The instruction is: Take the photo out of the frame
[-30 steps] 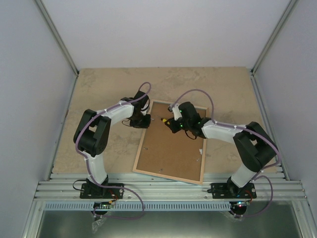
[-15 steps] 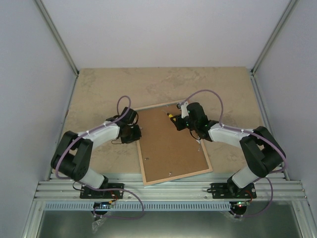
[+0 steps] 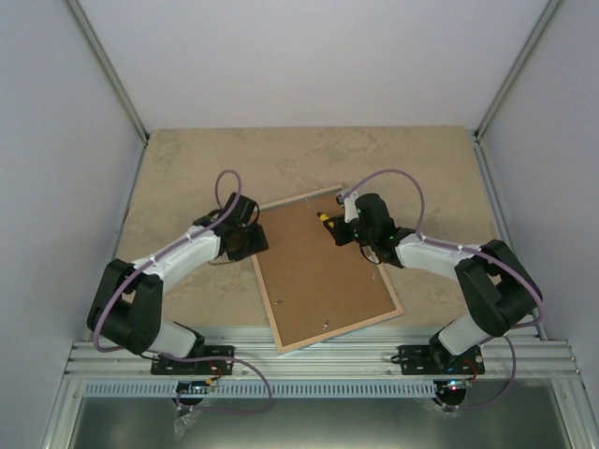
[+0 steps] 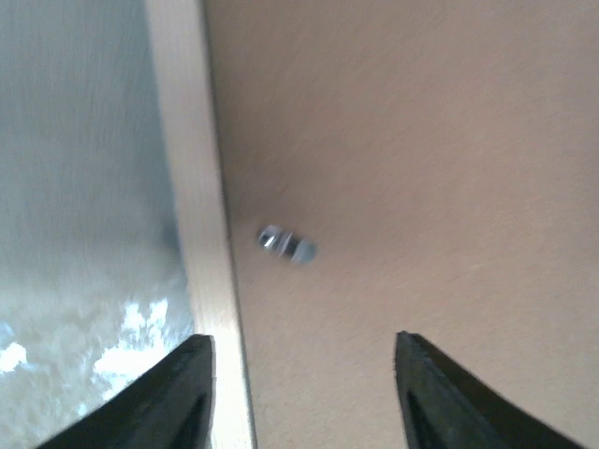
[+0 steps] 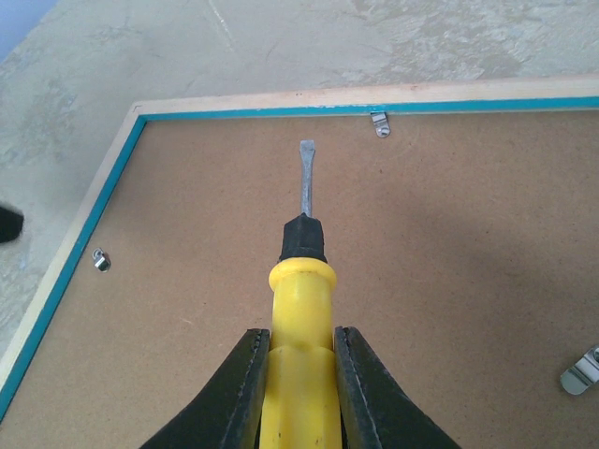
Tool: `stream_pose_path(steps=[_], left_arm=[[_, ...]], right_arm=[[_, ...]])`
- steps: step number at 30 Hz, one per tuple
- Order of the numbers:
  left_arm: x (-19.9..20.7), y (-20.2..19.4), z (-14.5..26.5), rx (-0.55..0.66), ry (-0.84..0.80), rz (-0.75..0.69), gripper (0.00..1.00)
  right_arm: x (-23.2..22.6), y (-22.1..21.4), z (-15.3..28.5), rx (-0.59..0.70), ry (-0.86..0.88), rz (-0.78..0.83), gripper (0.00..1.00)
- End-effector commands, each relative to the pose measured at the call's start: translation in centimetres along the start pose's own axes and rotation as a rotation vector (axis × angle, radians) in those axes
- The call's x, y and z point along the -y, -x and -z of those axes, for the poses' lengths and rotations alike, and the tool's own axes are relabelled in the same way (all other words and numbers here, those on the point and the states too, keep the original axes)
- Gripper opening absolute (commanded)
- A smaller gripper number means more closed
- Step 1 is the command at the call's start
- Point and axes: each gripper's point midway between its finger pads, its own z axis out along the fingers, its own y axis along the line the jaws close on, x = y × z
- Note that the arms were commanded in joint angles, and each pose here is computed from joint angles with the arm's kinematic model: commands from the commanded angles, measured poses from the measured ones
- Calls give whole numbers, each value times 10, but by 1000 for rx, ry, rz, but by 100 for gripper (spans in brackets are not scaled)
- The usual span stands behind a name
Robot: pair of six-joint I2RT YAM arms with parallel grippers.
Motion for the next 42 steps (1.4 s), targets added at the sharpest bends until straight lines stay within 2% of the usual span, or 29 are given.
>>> stream_pose_path(steps=[1, 10, 13, 20, 31, 36, 42], left_arm=[[7, 36, 6, 38, 84, -236, 65], [54, 99, -21, 71, 74, -543, 69], [62, 110, -42, 27, 82, -641, 70], [78, 126, -81, -1, 44, -728, 72], [74, 109, -132, -134, -11, -772, 76], [66, 106, -142, -157, 8, -763, 69], [61, 101, -143, -178, 18, -741, 52]], right_arm=[[-3, 15, 8, 61, 15, 1, 0], [0, 16, 9, 69, 5, 9, 1], [0, 17, 10, 70, 6, 10, 0], [0, 17, 11, 73, 4, 14, 1], [-3, 15, 7, 58, 22, 12, 1], [-4, 14, 5, 51, 29, 11, 1], [-4, 13, 5, 48, 30, 11, 1]])
